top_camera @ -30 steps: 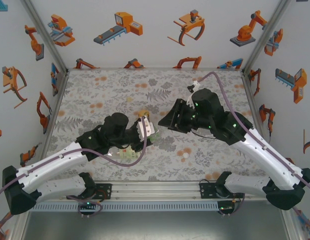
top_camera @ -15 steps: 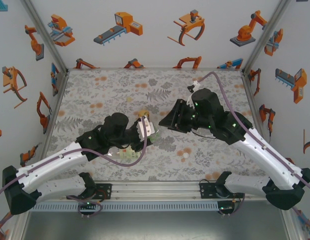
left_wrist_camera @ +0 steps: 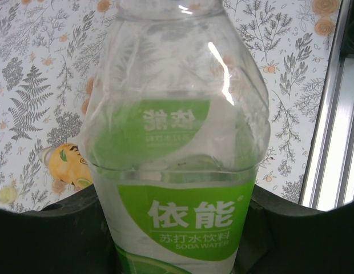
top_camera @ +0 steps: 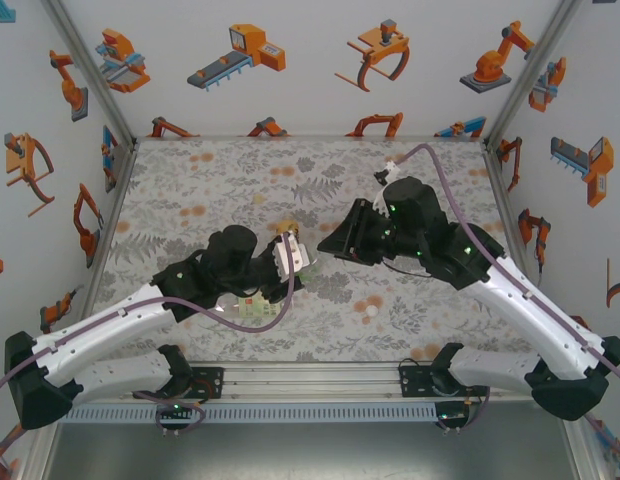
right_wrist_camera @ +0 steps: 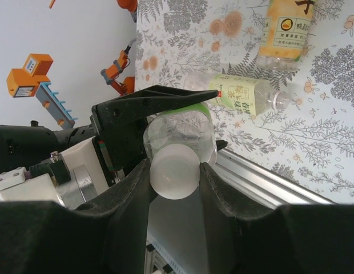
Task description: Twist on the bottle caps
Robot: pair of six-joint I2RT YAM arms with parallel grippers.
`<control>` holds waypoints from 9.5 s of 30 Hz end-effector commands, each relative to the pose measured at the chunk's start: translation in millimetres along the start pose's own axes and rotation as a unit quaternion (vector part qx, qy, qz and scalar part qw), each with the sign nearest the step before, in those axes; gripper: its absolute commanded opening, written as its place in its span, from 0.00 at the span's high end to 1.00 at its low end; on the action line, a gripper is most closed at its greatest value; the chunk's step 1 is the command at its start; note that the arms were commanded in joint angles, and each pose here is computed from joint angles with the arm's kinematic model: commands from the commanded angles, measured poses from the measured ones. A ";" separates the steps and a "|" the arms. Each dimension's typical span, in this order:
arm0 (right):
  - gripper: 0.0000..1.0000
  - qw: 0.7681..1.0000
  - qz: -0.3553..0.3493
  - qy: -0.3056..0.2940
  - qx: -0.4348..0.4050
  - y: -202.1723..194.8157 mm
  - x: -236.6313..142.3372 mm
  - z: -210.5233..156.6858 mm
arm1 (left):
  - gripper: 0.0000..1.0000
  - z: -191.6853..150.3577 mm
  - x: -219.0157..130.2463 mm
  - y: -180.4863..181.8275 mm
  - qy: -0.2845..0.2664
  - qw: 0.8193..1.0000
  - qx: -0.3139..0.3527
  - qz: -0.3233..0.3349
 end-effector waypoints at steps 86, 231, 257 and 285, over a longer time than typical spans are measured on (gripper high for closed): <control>1.00 0.678 0.307 0.112 -0.659 51.4 -80.6 -79.4 | 1.00 61.7 -43.6 -28.2 -0.158 0.975 0.026 -0.151; 1.00 0.989 -0.085 -0.102 -0.062 -28.2 13.9 6.5 | 0.03 13.1 -1.6 21.3 -0.011 0.997 -0.026 0.065; 1.00 0.906 -0.291 -0.166 -0.259 -76.9 92.5 212.6 | 0.03 -57.8 -107.1 59.0 0.051 0.905 -0.307 0.289; 0.52 0.903 -0.328 -0.159 -0.229 -123.2 135.2 262.8 | 0.03 -79.4 -116.1 48.4 0.058 0.880 -0.345 0.321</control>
Point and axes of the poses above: each hand's point on the last joint's axis, 136 mm out from that joint toward the fingers, its own x axis out along the fingers, its own y axis along the line the jaws close on, z = x × y, the point moved 5 cm from there along -x, back along the fingers, and after that the axes turned 13 degrees about x, right-handed, at the moved point
